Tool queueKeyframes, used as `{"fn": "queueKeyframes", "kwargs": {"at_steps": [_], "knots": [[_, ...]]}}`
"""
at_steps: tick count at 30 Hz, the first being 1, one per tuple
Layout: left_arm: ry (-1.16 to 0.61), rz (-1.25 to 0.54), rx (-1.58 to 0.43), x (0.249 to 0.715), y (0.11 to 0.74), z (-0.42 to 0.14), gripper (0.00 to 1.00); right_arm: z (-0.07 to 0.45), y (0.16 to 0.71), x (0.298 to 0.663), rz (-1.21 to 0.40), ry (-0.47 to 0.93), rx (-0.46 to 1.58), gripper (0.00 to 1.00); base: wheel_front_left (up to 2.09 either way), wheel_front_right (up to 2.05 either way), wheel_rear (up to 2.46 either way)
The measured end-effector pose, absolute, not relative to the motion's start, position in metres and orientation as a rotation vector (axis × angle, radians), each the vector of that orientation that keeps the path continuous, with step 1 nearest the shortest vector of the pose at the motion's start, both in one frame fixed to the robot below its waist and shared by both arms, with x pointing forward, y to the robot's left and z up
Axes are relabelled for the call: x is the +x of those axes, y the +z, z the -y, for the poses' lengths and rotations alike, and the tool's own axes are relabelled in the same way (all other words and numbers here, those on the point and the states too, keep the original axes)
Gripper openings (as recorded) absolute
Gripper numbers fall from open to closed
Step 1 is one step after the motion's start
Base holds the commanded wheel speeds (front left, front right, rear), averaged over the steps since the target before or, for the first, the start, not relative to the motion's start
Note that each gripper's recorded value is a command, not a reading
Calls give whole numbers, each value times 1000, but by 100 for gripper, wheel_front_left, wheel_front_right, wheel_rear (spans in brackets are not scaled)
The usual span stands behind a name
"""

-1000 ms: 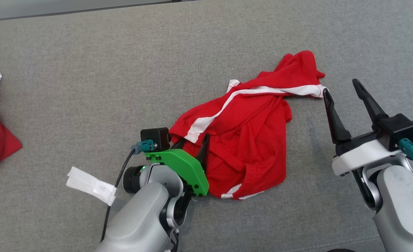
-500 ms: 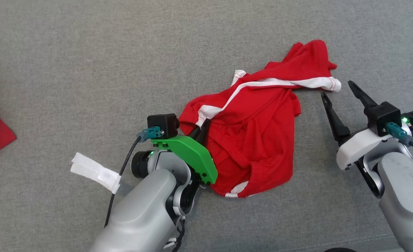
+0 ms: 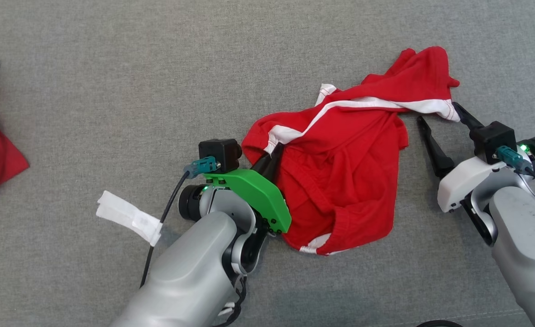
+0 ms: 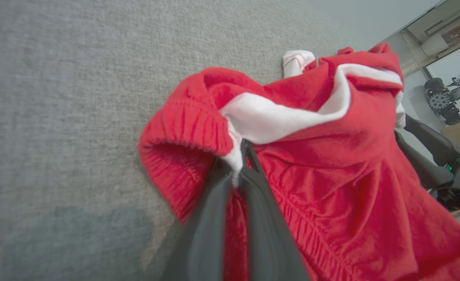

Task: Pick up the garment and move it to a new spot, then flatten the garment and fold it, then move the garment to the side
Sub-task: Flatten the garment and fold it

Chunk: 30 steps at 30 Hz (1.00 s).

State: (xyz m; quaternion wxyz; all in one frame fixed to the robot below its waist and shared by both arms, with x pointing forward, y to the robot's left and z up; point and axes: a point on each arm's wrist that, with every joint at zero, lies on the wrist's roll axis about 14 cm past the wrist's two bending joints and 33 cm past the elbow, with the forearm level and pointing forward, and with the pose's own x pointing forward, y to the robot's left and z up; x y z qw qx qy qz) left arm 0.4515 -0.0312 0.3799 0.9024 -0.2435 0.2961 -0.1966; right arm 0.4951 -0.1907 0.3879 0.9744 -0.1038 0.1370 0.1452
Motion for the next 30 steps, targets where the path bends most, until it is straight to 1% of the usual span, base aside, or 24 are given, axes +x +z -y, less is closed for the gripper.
{"fn": "queueKeyframes", "kwargs": {"at_steps": [7,8,9,10,11,17,22,26,30], "knots": [[-410,-607,-499,451,383,31,0,193,388,496,-284,290,-214,100,0,0,0],[-412,-606,-500,450,383,31,0,192,387,495,-287,295,-214,94,0,0,0],[-416,-605,-499,450,384,31,0,190,388,495,-287,300,-210,42,0,0,0],[-418,-605,-497,449,385,31,0,189,388,494,-286,301,-202,9,0,0,0],[-422,-602,-498,449,386,31,0,188,389,494,-287,302,-192,0,0,0,0],[-466,-589,-504,447,399,30,0,176,393,486,-292,322,-106,0,0,0,0],[-559,-545,-564,450,436,36,0,179,416,482,-256,348,-53,0,0,0,0],[-628,-491,-614,449,475,31,0,196,444,477,-215,355,-29,0,0,0,0],[-693,-461,-664,432,512,25,0,216,477,468,-190,351,9,0,0,0,0]]}}
